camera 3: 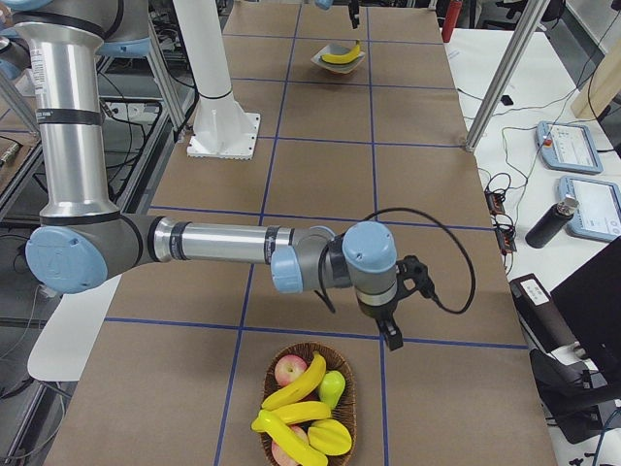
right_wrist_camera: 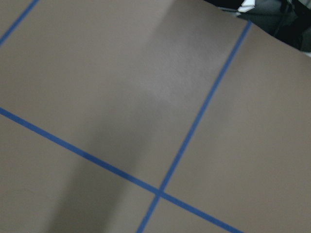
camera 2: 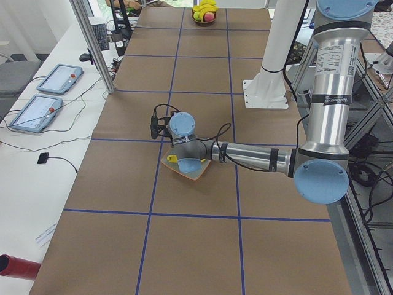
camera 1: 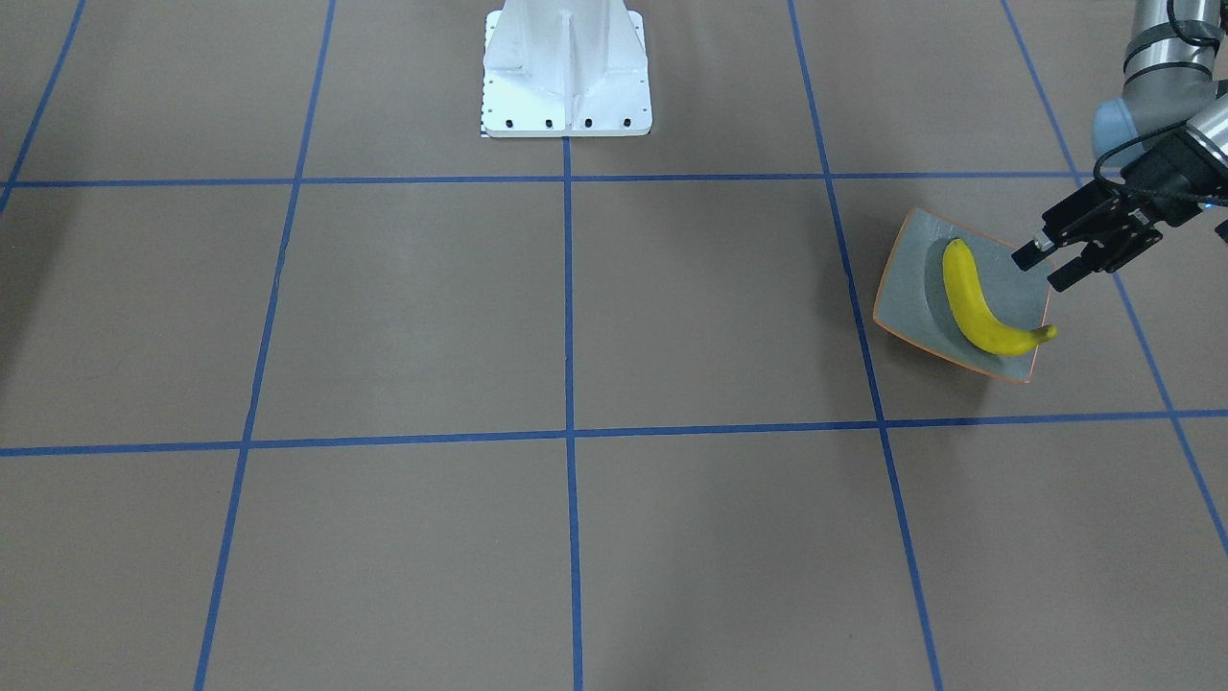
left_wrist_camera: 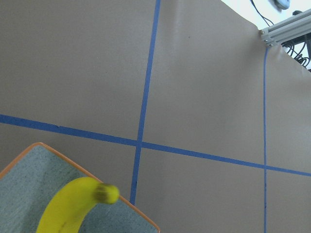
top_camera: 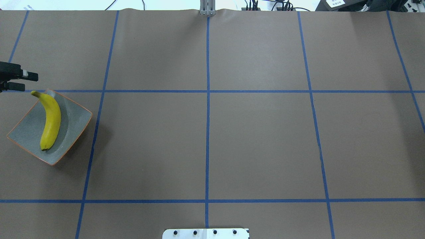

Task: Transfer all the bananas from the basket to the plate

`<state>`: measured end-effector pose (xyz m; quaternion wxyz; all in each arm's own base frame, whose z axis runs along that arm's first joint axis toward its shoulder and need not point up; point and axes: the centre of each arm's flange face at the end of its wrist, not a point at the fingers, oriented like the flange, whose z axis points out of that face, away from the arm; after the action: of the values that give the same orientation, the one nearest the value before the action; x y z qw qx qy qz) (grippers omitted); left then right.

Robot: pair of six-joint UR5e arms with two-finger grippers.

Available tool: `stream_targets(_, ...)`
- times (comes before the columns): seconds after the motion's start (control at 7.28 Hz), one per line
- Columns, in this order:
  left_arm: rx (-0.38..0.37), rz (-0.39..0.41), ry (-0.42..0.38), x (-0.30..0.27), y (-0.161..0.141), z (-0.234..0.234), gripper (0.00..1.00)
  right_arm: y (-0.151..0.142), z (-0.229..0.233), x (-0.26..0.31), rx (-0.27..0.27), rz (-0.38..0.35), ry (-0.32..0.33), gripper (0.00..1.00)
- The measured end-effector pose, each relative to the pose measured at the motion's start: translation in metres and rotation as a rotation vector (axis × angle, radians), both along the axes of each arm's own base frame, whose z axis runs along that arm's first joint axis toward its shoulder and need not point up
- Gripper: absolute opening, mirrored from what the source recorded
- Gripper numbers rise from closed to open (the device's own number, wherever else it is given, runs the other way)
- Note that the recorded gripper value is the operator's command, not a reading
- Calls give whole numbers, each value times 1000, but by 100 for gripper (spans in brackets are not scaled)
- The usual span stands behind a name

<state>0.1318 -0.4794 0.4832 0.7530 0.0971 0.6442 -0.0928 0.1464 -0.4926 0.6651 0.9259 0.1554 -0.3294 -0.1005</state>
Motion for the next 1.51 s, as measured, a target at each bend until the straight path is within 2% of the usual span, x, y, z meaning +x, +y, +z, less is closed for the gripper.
stream_targets(0.27, 13, 0, 2, 2, -1, -4, 100, 74, 90, 61, -181, 160, -46, 100)
stream_targets(0.41, 23, 2, -1, 2, -1, -4, 100, 121, 126, 75, -270, 248, -91, 100)
stream_targets(0.69, 51, 7, -11, 2, 0, -2, 100, 196, 169, 73, -439, 425, -236, 99)
stream_targets(0.82, 63, 10, -16, 2, 1, -1, 100, 217, 181, 66, -537, 514, -312, 98)
stream_targets(0.96, 71, 11, -19, 1, 1, -1, 100, 225, 187, 62, -613, 585, -361, 98)
stream_targets(1.1, 75, 12, -20, 1, 1, 0, 100, 227, 193, 62, -654, 651, -376, 98)
stream_targets(1.37, 76, 12, -21, 1, 1, 0, 100, 234, 214, 60, -677, 781, -361, 96)
stream_targets(1.51, 76, 12, -21, 1, 1, 0, 100, 236, 219, 59, -681, 819, -360, 94)
